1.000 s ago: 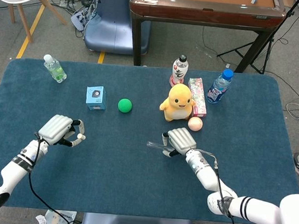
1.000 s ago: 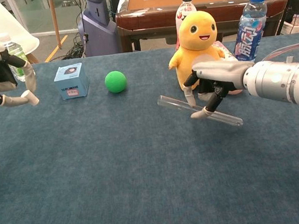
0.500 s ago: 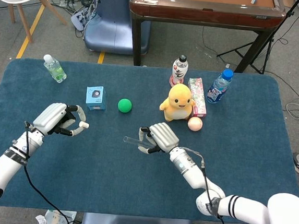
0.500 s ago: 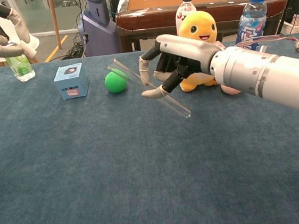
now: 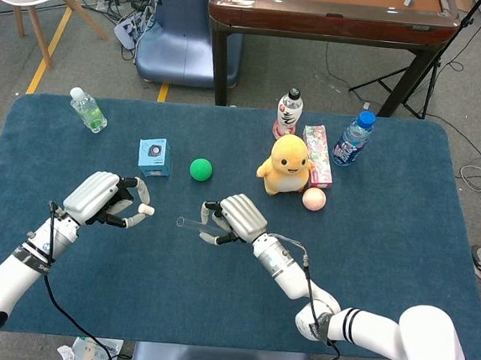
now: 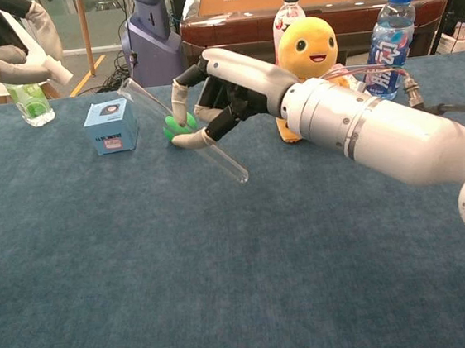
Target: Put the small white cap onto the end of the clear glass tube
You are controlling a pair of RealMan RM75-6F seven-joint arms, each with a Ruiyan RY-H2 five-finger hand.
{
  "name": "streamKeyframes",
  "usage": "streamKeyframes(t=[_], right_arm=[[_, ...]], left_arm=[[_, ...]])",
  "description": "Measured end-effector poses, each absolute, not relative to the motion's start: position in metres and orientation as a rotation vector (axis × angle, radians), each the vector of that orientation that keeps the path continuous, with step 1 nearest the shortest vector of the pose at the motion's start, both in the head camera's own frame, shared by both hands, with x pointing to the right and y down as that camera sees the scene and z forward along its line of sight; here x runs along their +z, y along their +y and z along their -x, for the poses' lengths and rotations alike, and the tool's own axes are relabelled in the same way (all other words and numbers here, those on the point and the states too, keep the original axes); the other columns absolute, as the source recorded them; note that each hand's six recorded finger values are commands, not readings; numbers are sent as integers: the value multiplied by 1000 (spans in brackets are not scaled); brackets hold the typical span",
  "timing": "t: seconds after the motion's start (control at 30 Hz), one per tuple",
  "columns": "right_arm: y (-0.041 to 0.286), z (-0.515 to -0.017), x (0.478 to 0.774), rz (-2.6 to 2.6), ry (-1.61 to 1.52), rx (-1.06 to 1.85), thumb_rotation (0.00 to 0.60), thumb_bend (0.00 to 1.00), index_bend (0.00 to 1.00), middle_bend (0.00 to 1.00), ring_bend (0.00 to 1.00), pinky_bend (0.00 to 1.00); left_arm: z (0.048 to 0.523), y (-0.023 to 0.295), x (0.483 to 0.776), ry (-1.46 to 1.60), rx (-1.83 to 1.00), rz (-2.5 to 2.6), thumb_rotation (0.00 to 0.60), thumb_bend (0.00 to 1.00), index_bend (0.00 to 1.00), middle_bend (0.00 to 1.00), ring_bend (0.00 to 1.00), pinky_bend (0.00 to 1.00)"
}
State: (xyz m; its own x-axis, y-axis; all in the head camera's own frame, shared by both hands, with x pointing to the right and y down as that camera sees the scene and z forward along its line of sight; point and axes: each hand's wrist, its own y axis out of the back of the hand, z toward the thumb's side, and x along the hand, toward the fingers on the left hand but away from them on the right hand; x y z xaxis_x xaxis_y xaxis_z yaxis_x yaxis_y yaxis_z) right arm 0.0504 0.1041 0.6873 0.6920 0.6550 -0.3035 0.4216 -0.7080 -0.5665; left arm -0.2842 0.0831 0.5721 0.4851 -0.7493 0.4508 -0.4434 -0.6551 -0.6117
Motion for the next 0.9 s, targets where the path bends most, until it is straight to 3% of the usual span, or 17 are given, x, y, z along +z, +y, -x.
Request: streamKeyframes(t=[0.9], right_arm=[[103,-31,692,2466,-811,728,600,476,622,953,1000,968]], left_arm=[[255,91,575,914,-928,2237,600,307,537,1000,1000,1000]])
